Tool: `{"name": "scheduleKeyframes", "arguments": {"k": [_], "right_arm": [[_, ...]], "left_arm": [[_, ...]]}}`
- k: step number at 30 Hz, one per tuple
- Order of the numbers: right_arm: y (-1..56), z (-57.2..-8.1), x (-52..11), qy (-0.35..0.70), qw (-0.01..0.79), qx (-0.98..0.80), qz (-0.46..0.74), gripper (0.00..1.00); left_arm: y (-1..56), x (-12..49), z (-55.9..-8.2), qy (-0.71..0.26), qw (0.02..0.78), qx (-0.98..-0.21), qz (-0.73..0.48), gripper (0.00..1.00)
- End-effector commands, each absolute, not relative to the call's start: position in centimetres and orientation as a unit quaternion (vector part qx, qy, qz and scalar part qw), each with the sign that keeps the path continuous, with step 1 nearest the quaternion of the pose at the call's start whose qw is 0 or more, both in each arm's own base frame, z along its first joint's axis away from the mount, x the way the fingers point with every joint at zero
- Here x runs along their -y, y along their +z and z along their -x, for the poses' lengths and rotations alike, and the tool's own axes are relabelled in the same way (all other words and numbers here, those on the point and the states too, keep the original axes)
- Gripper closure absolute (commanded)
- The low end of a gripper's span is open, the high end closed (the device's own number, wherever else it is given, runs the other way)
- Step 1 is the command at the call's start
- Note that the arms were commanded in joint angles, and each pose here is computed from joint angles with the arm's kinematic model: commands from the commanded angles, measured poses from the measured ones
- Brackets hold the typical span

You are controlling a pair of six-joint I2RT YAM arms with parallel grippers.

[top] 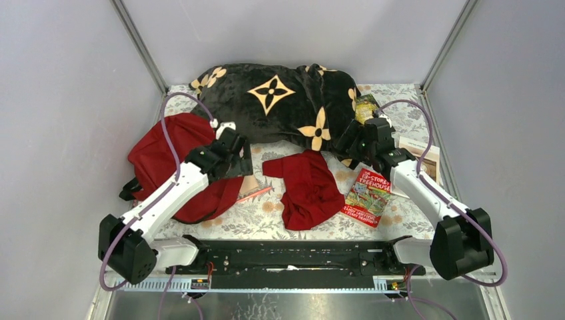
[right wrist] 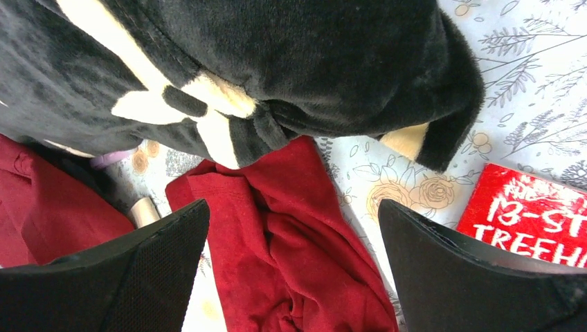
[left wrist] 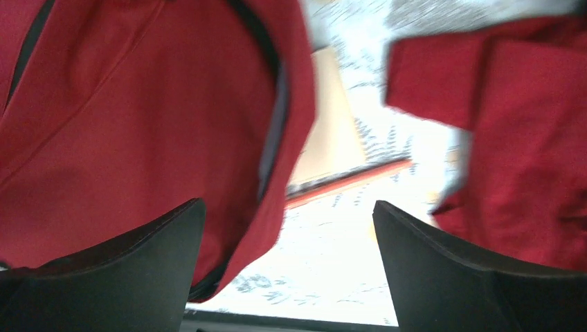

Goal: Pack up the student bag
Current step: Adjust the student bag at the center of the board.

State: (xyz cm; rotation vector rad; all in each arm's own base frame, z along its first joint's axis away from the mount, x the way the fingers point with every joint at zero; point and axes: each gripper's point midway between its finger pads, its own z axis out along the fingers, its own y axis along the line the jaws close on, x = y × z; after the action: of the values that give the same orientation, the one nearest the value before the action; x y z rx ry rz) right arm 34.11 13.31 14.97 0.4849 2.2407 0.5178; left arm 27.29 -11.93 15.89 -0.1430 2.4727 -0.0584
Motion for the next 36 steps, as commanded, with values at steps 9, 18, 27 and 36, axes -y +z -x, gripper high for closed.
{"name": "scheduleKeyframes", "arguments": {"k": [9,18,27,36], "right_arm": [[17.2,-35.3,-15.3,0.257,0.396,-0.862,-0.185,0.00],[17.1,-34.2,-15.2,0.261,0.393,-0.863,-0.181,0.00],[17.8,-34.6,-16.7,0.286,0.384,-0.860,-0.175,0.00],[17.4,-33.2,-14.8,0.257,0.403,-0.857,-0.191,0.00]], "left_arm": [[5.8,6.5,-24.2,0.169,0.240,-0.948,0.119,0.46],[15.3,8.0,-25.6,0.106,0.253,-0.958,0.084,1.00],[22.9,17.6,-28.1,-0.170,0.221,-0.960,0.037,1.00],[20.1,27.0,-32.9,-0.385,0.168,-0.904,0.085,1.00]]}}
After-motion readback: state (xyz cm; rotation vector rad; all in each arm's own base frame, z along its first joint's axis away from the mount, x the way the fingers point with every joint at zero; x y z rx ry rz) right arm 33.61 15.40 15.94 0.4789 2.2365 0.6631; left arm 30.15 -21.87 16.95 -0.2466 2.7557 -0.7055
